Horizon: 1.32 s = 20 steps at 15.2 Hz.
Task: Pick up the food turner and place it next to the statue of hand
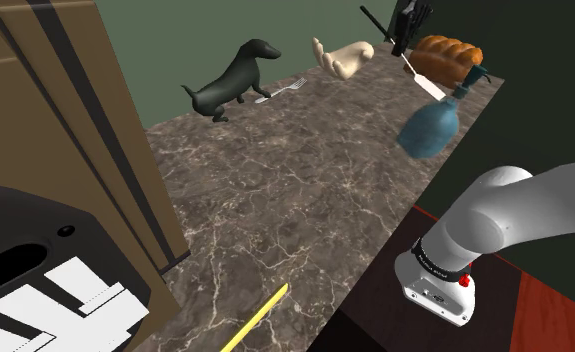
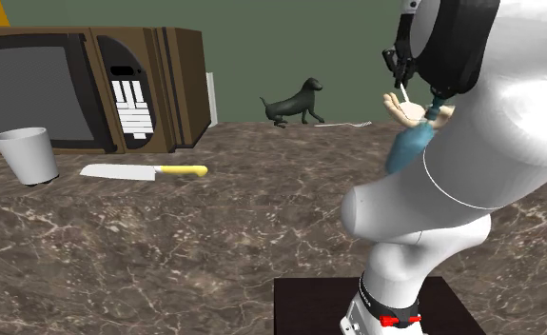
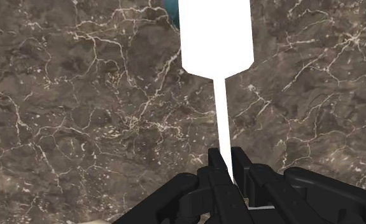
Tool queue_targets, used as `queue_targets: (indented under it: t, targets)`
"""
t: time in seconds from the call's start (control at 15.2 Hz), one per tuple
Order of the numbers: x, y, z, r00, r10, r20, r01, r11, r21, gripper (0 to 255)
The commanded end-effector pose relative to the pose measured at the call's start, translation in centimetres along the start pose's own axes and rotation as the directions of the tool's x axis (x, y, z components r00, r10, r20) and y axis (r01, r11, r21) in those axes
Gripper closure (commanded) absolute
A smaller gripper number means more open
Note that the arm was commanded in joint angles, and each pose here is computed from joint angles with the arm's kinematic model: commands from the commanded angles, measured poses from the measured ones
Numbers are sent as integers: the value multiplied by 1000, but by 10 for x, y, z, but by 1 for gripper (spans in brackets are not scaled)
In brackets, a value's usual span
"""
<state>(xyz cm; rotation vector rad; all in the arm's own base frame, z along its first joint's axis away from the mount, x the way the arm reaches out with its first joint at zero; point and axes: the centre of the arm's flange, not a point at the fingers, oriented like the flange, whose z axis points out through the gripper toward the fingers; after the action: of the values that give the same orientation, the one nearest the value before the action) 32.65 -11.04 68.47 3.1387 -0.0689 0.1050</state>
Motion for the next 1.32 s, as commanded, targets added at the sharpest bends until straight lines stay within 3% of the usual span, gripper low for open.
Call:
queue_targets:
  t: [0.0,1.25]
  targets:
    - [-2,29,-2,1000,-1,0,1,1000,-1,255]
    - [-9,279,-3,1000,-1,0,1,1000,-1,255]
